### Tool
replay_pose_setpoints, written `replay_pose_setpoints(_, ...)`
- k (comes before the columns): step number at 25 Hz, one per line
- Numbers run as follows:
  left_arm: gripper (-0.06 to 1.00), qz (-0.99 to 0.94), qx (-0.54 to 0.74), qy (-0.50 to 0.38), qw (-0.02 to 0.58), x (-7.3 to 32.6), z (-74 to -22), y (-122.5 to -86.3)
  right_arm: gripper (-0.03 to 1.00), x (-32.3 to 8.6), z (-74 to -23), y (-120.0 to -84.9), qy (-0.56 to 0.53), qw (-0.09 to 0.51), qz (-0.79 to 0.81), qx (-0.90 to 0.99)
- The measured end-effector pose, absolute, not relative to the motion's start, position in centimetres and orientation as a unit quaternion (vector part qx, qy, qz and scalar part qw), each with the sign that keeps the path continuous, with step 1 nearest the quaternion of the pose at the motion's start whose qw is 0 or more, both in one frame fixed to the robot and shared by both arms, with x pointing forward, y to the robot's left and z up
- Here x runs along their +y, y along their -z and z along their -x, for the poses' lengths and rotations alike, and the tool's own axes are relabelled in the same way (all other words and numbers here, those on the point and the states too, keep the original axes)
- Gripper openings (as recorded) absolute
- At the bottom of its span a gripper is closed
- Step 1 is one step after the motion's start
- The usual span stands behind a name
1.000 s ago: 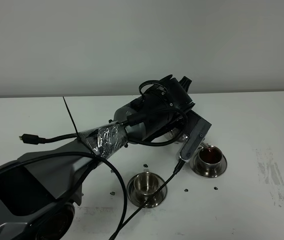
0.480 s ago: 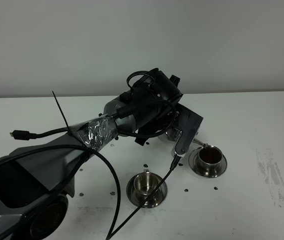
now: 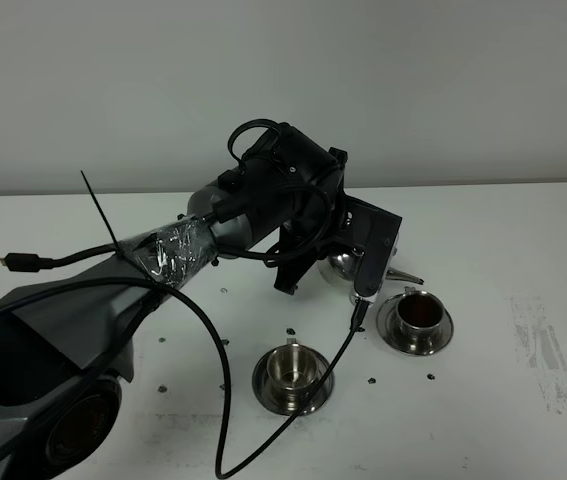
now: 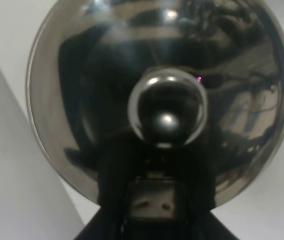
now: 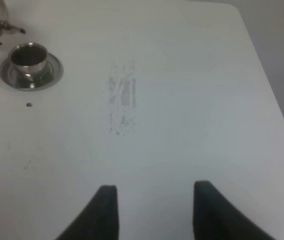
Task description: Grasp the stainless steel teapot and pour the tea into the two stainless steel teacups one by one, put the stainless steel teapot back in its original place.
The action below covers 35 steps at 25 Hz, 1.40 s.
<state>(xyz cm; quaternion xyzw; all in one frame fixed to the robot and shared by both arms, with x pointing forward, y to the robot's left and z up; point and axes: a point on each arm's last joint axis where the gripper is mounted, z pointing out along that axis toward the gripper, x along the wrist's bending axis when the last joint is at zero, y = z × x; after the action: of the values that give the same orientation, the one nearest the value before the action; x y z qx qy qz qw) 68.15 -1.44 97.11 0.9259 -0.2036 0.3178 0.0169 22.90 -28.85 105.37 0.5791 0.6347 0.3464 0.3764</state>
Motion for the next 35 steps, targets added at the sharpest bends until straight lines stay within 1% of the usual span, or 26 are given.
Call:
replay_pose_setpoints(2, 0.20, -0.930, -0.188, -0.316, 0.028, -1.3, -67.9, -98.1, 0.34, -28.9, -22.9, -105.4, -0.346, 0.376, -0.579, 0.635)
replay_pose_setpoints(5, 0.20, -0.943, -0.134, -0.299, 0.063, -0.7, -67.6, -99.6, 0.34, -28.9, -22.9, -105.4, -0.346, 0.376, -0.579, 0.635)
replay_pose_setpoints(8, 0.20, -0.955, -0.077, -0.274, 0.084, 0.5, -67.7, -100.4, 0.34, -28.9, -22.9, -105.4, -0.346, 0.376, -0.579, 0.635)
replay_pose_setpoints(16, 0.20, -0.959, 0.118, -0.214, 0.143, 3.8, -69.3, -100.2, 0.34, -28.9, -22.9, -105.4, -0.346, 0.376, -0.579, 0.635)
replay_pose_setpoints(21, 0.20, -0.941, 0.227, -0.180, 0.176, 3.6, -69.5, -99.1, 0.34, -28.9, -22.9, -105.4, -0.346, 0.376, -0.579, 0.635)
replay_pose_setpoints(26, 0.20, -0.931, 0.286, -0.139, 0.178, 3.3, -69.6, -97.0, 0.34, -28.9, -22.9, -105.4, -0.346, 0.376, -0.579, 0.635)
replay_pose_setpoints(31, 0.20, -0.927, 0.306, -0.130, 0.175, 3.3, -69.5, -96.6, 0.34, -28.9, -22.9, -105.4, -0.346, 0.376, -0.579, 0.635)
replay_pose_setpoints(35, 0.20, -0.925, 0.307, -0.129, 0.182, 2.4, -69.3, -96.2, 0.34, -28.9, -22.9, -105.4, -0.346, 0.376, -0.579, 0.635)
